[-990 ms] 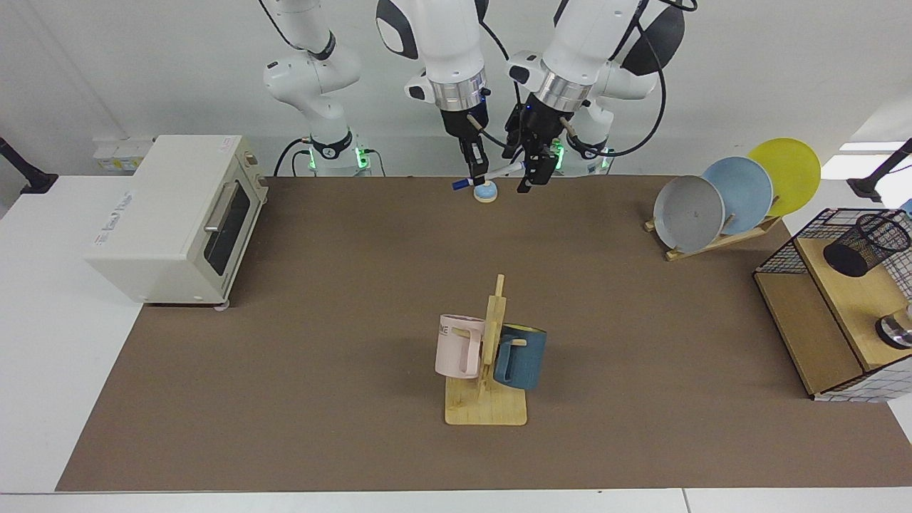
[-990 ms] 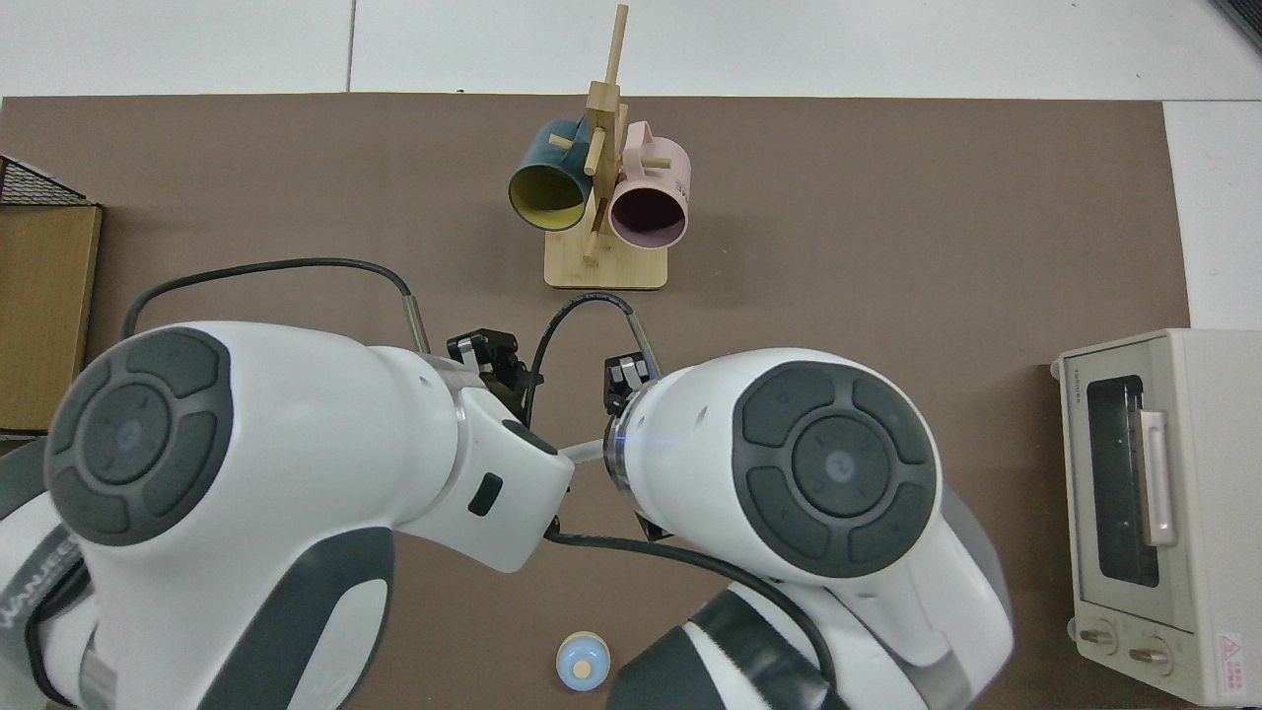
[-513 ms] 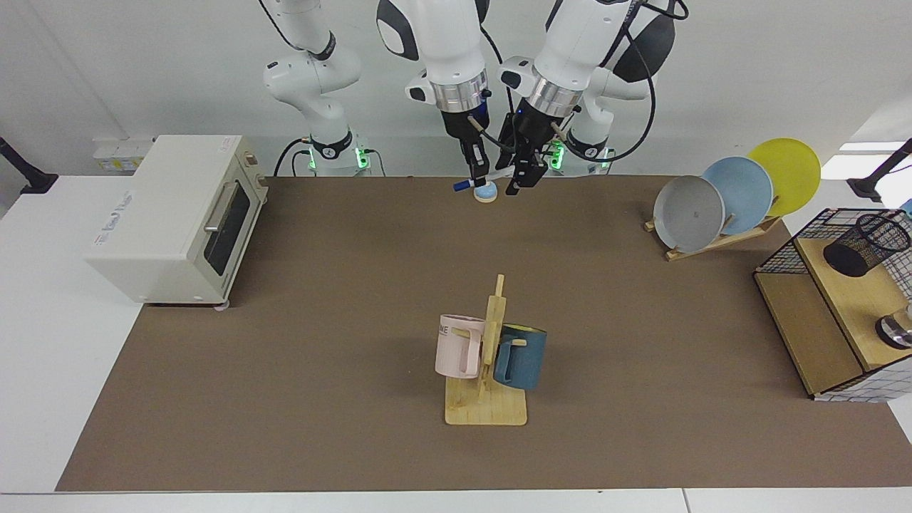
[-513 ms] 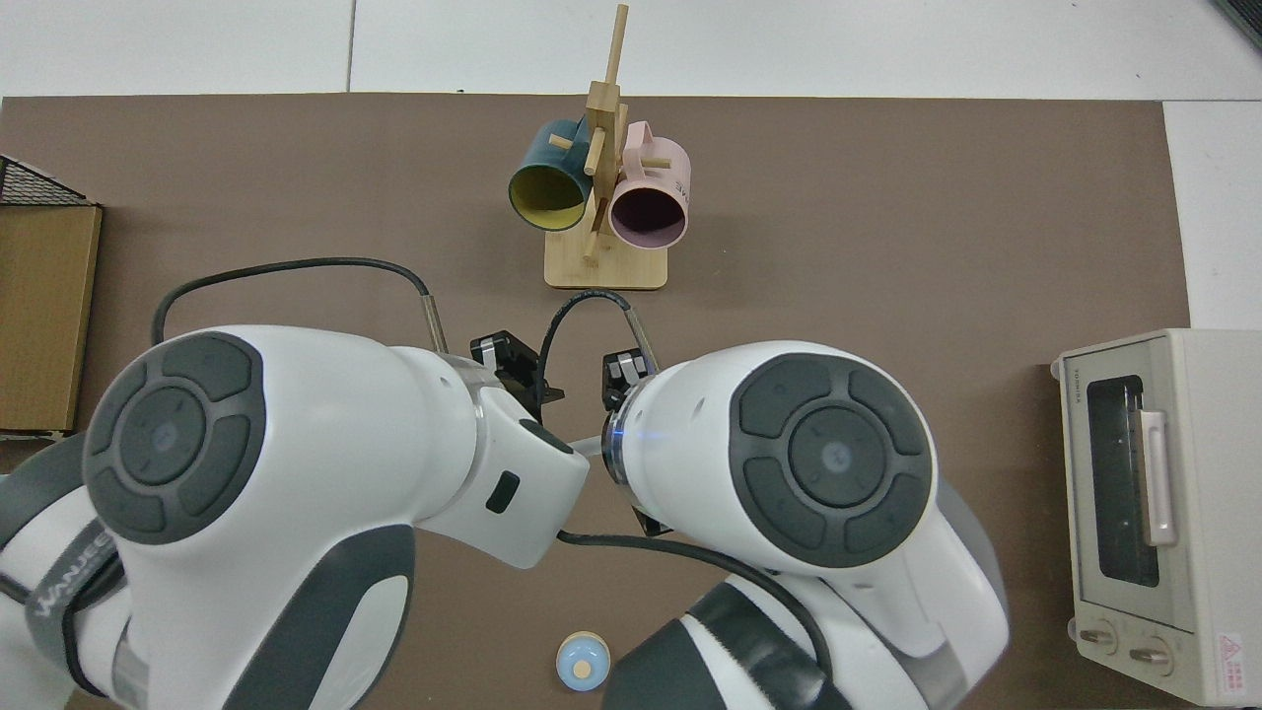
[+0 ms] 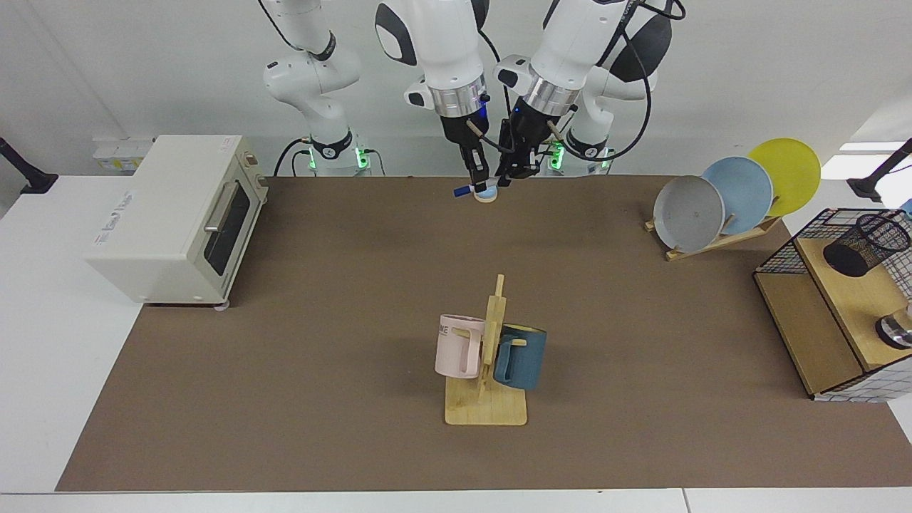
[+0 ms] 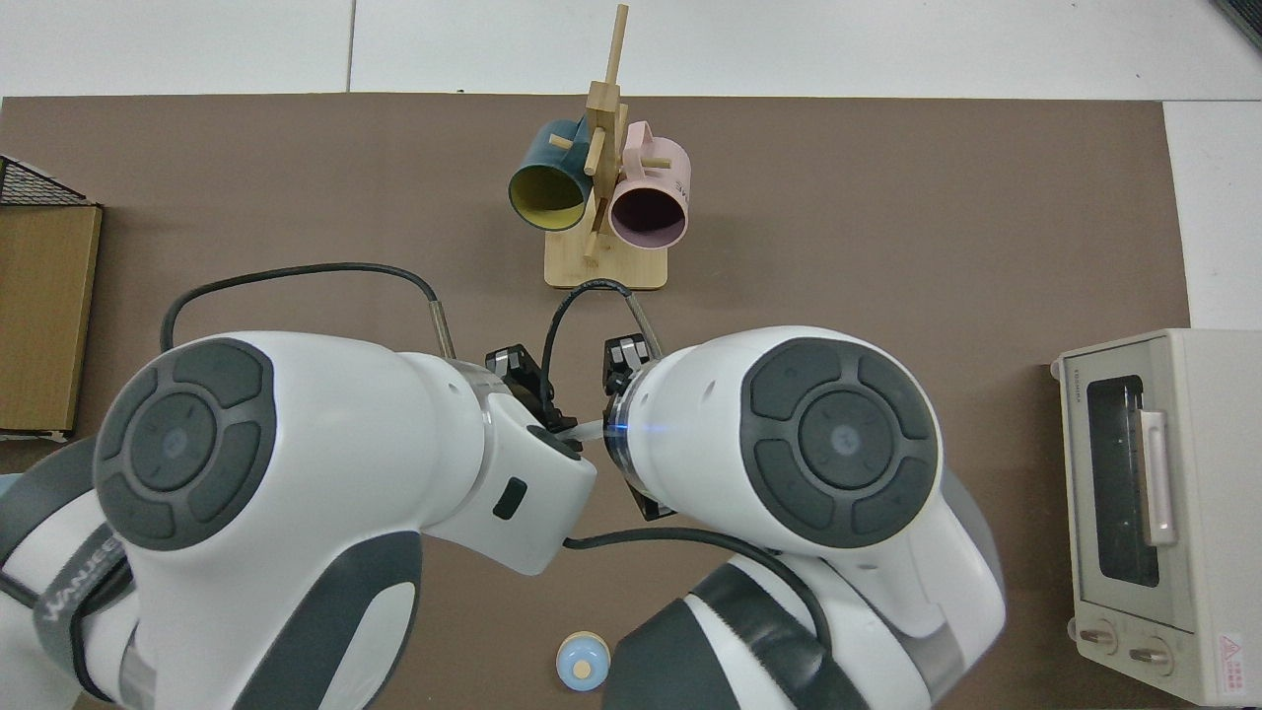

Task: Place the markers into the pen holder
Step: 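Close the left gripper on the marker held by the right gripper, then carry the marker with the left gripper while the right gripper retracts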

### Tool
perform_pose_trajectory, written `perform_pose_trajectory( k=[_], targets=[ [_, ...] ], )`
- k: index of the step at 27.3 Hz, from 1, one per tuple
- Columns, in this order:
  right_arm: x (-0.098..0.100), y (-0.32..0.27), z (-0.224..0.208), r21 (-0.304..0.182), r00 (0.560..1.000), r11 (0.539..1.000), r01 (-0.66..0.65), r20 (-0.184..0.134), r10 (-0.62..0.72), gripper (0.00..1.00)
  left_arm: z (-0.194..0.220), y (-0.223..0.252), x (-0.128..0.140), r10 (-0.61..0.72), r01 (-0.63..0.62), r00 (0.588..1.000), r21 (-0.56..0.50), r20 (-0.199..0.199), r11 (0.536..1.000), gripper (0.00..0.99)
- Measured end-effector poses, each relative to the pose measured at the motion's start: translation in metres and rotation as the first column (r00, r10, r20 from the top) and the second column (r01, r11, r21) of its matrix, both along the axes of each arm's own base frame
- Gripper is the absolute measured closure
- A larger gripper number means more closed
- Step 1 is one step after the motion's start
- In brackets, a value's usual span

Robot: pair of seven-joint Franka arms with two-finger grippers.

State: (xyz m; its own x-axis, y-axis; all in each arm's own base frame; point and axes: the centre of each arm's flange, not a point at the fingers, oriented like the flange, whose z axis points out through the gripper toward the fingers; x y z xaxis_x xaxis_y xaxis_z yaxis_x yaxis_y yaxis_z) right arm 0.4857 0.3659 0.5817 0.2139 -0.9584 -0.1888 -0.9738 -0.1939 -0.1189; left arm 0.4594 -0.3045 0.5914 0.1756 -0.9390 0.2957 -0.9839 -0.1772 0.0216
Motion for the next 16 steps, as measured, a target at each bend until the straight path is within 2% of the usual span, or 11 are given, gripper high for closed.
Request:
perform_pose_trajectory(
  k=[5, 7, 8, 9, 11, 12, 13, 14, 15, 16],
  targets=[
    [0.001, 0.0, 0.0, 0.003, 1.0, 1.0, 0.001, 0.005, -0.001, 0.84, 0.001, 0.001, 0.001, 0.003, -0.003, 1.0, -0.001, 0.002, 1.0, 0.837],
    [0.001, 0.0, 0.001, 0.004, 1.0, 1.0, 0.002, 0.006, -0.002, 0.81, 0.001, 0.001, 0.001, 0.003, -0.003, 1.0, -0.002, 0.004, 1.0, 0.837],
    [0.001, -0.001, 0.001, 0.005, 1.0, 1.0, 0.003, 0.007, -0.003, 0.77, 0.001, 0.001, 0.001, 0.004, -0.004, 1.0, -0.002, 0.004, 1.0, 0.837],
    [0.002, -0.002, 0.002, 0.006, 1.0, 1.0, 0.005, 0.008, -0.005, 0.67, 0.0, 0.002, 0.002, 0.005, -0.005, 1.0, -0.002, 0.004, 1.0, 0.837],
    [0.006, -0.006, 0.002, 0.007, 1.0, 1.0, 0.014, 0.01, -0.014, 0.6, 0.001, 0.002, 0.002, 0.009, -0.009, 1.0, -0.003, 0.003, 1.0, 0.837],
    [0.008, -0.009, 0.003, 0.008, 1.0, 1.0, 0.019, 0.012, -0.019, 0.5, 0.001, 0.003, 0.002, 0.011, -0.011, 1.0, -0.003, 0.003, 1.0, 0.837],
    [0.011, -0.013, 0.004, 0.008, 1.0, 1.0, 0.022, 0.014, -0.022, 0.47, 0.001, 0.003, 0.003, 0.012, -0.012, 1.0, -0.003, 0.004, 1.0, 0.837],
    [0.014, -0.018, 0.005, 0.008, 1.0, 1.0, 0.02, 0.018, -0.02, 0.37, 0.001, 0.003, 0.003, 0.014, -0.014, 1.0, -0.004, 0.004, 1.0, 0.837],
    [0.018, -0.024, 0.006, 0.007, 1.0, 1.0, 0.013, 0.024, -0.013, 0.35, 0.001, 0.004, 0.003, 0.015, -0.015, 1.0, -0.004, 0.005, 1.0, 0.837],
    [0.022, -0.029, 0.007, 0.005, 1.0, 1.0, 0.001, 0.03, -0.002, 0.25, 0.001, 0.005, 0.004, 0.017, -0.017, 1.0, -0.004, 0.005, 1.0, 0.837]
  ],
)
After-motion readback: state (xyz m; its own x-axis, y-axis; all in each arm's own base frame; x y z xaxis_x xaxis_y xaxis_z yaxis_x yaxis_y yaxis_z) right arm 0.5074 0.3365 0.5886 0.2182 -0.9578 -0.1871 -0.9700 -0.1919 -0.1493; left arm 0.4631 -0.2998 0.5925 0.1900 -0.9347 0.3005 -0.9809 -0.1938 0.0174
